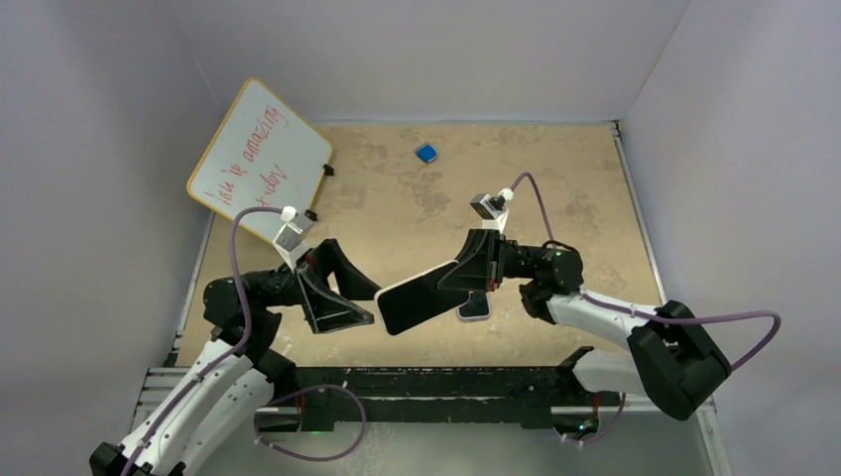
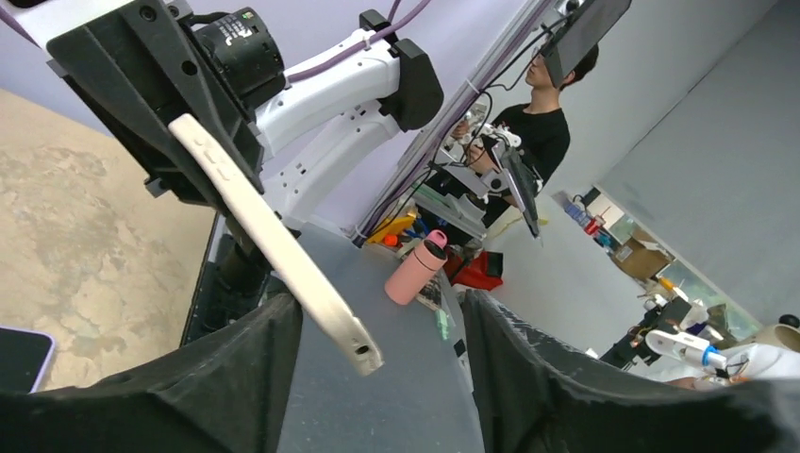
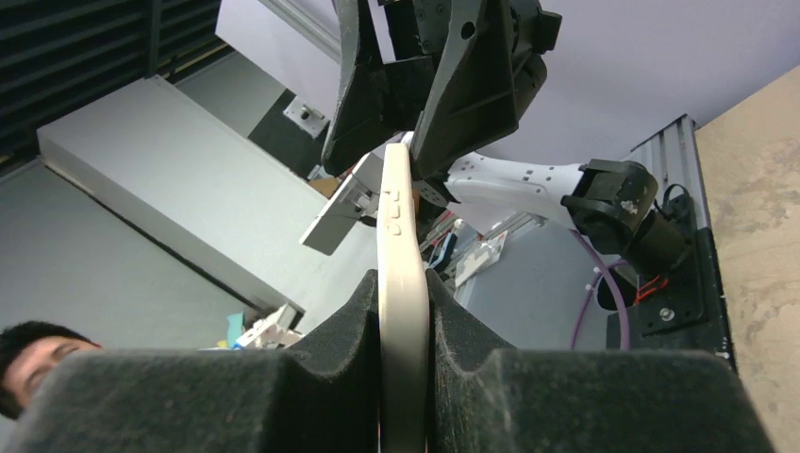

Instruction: Put the phone into the phone case

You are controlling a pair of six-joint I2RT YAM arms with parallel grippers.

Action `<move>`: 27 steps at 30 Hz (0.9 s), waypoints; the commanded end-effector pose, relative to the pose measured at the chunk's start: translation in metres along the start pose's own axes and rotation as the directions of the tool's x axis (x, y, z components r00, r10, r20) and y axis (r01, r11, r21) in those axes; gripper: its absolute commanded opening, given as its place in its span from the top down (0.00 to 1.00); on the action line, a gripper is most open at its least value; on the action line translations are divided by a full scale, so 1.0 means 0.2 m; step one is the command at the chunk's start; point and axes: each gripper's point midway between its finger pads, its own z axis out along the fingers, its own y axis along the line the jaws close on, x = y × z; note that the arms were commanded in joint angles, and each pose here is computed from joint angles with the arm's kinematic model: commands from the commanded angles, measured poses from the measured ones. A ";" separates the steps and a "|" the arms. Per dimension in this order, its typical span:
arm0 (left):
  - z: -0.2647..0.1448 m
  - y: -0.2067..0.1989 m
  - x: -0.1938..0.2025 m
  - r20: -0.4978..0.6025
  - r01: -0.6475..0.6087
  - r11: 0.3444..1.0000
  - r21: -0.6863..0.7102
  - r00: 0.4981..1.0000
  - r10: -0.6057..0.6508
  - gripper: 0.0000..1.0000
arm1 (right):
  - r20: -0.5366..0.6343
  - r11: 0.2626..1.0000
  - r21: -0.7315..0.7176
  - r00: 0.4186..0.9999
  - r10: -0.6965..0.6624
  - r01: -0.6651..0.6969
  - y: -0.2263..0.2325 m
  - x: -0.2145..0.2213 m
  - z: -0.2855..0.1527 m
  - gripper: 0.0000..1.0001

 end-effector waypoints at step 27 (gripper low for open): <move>-0.18 0.66 0.09 -0.056 0.050 0.758 -0.650 0.992 -0.113 1.00 | 0.216 0.916 0.244 0.903 -0.370 0.317 -0.04 -0.30 0.02 1.00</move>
